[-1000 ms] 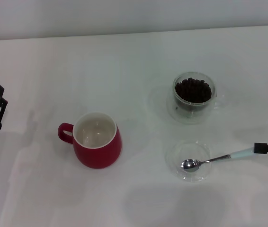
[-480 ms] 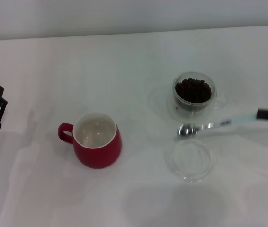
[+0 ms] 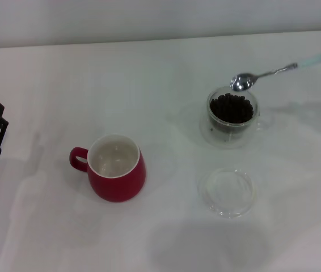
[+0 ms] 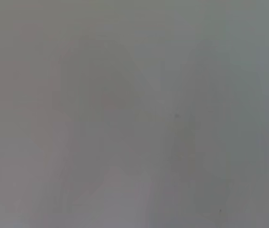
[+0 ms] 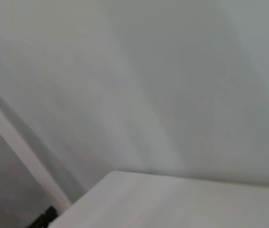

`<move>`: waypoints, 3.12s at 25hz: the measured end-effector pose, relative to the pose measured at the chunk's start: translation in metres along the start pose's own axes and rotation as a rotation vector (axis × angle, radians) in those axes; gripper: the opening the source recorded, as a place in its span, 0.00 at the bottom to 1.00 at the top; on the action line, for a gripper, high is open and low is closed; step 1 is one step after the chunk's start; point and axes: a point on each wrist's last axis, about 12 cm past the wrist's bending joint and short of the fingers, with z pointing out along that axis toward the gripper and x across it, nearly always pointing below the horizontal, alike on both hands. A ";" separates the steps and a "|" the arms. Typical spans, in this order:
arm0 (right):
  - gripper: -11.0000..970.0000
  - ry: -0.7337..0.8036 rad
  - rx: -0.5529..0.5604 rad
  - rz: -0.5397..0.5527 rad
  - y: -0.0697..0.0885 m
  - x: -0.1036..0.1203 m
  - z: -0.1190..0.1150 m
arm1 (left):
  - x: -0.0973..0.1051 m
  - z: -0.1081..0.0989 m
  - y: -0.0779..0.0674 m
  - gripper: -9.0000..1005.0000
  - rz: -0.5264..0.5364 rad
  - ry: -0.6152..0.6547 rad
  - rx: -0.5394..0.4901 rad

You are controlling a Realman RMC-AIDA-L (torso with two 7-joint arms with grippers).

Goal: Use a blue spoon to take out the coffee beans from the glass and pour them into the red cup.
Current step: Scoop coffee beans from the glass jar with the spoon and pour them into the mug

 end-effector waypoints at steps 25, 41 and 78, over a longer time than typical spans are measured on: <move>0.18 0.132 0.104 -0.264 -0.005 0.010 0.042 | 0.000 0.003 0.000 0.71 0.004 0.002 0.007; 0.18 0.165 0.125 -0.116 -0.006 0.020 0.050 | 0.000 0.003 0.000 0.71 0.005 0.004 0.006; 0.20 0.094 0.305 0.489 -0.022 0.026 0.042 | -0.004 0.008 0.008 0.71 0.054 -0.004 0.018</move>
